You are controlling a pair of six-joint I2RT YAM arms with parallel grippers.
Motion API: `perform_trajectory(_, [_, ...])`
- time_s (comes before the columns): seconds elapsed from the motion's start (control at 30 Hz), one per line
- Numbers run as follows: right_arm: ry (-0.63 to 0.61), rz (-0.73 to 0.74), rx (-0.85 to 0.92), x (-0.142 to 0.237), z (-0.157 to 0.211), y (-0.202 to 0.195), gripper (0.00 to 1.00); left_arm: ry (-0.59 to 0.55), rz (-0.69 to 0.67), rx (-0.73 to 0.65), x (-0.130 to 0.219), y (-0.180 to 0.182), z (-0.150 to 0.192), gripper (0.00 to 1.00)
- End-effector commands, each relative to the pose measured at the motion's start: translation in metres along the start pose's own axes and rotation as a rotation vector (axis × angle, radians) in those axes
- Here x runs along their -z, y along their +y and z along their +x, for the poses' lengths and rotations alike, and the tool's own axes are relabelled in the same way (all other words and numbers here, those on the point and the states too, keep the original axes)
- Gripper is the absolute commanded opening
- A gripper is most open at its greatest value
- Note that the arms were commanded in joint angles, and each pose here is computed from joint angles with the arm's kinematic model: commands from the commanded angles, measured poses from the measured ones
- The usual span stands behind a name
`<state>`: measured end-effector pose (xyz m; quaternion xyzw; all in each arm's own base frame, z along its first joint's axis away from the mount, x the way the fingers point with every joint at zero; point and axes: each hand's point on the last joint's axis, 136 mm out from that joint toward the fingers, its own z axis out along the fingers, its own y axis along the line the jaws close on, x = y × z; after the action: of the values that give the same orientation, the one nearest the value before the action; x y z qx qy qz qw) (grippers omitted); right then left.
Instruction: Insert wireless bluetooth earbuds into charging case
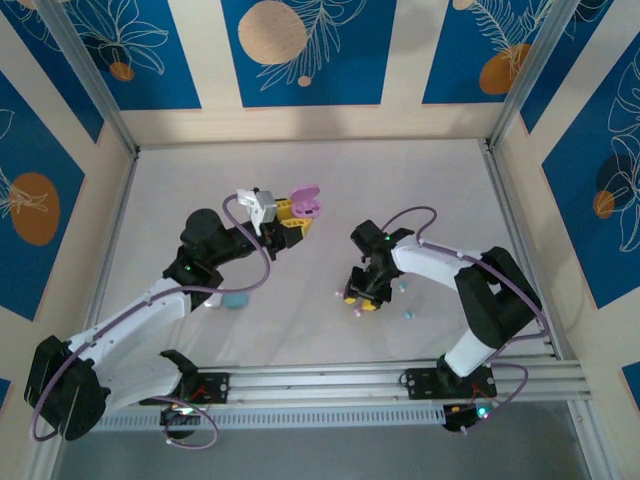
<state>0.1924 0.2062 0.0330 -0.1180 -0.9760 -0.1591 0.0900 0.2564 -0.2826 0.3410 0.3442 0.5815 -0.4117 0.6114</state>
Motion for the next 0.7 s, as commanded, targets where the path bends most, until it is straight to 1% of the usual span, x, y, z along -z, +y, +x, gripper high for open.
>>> perform_trajectory(0.0, [0.012, 0.026, -0.032, -0.003, 0.005, -0.006, 0.41, -0.053, 0.028, -0.013, -0.003, -0.007, -0.019, 0.25])
perform_trajectory(0.17, [0.028, 0.026, -0.025, -0.009, 0.008, -0.007, 0.42, -0.043, 0.021, -0.017, -0.002, -0.006, -0.017, 0.25])
perform_trajectory(0.4, [0.038, 0.021, 0.052, -0.01, 0.007, 0.007, 0.41, -0.034, 0.029, -0.015, -0.004, -0.006, -0.016, 0.25])
perform_trajectory(0.67, [0.044, 0.056, 0.129, -0.01, 0.007, 0.016, 0.41, -0.034, 0.032, -0.013, -0.007, -0.005, -0.016, 0.25])
